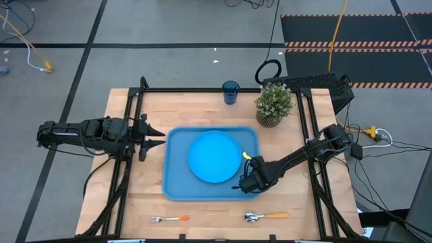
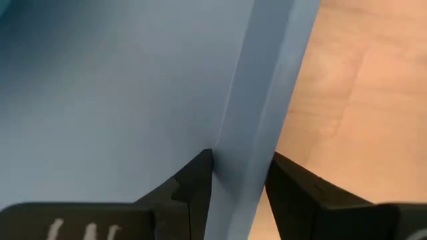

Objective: Pick and place plate/cup/fork/spoon on tray
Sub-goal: Move the blue tray to the center of the table

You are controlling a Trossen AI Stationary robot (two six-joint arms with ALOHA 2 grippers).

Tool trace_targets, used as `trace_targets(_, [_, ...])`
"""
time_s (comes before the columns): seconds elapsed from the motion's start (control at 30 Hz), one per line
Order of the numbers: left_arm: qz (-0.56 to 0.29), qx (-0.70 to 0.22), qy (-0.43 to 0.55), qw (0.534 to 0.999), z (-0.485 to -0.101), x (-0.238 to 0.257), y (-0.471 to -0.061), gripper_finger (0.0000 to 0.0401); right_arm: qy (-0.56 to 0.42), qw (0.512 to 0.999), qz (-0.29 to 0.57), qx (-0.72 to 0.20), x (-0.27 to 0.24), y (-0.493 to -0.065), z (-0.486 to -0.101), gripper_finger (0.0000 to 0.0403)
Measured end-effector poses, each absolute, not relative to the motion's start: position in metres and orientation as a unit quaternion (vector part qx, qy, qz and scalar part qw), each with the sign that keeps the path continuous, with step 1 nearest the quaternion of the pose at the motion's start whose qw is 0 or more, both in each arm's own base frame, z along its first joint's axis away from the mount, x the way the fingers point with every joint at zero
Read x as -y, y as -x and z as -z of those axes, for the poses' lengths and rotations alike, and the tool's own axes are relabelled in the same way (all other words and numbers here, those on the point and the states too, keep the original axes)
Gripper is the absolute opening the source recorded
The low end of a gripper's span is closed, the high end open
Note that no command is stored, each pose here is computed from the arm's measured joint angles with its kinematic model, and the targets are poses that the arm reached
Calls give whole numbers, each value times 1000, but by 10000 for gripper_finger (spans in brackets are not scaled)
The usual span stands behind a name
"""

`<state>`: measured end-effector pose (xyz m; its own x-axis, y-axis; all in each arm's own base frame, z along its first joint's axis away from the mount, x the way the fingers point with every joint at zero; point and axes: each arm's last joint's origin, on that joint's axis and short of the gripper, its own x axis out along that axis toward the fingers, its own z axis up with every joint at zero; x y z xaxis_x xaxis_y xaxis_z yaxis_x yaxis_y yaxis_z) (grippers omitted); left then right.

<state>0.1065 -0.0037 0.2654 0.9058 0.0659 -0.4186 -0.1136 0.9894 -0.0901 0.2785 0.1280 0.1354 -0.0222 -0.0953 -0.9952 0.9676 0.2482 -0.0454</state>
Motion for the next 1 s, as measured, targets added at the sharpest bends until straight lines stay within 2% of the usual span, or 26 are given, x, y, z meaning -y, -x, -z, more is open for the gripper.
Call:
trace_targets(0.37, [-46, -212, 57, 974, -265, 4, -106, 143, -396, 565, 499, -525, -134, -271, -135, 123])
trace_targets(0.6, [-46, -213, 57, 974, -265, 4, -106, 143, -369, 595, 500, -509, -129, -263, -150, 128])
trace_targets(1.0, [-47, -213, 59, 974, -265, 4, -106, 143, -384, 655, 464, -457, -118, -249, -201, 175])
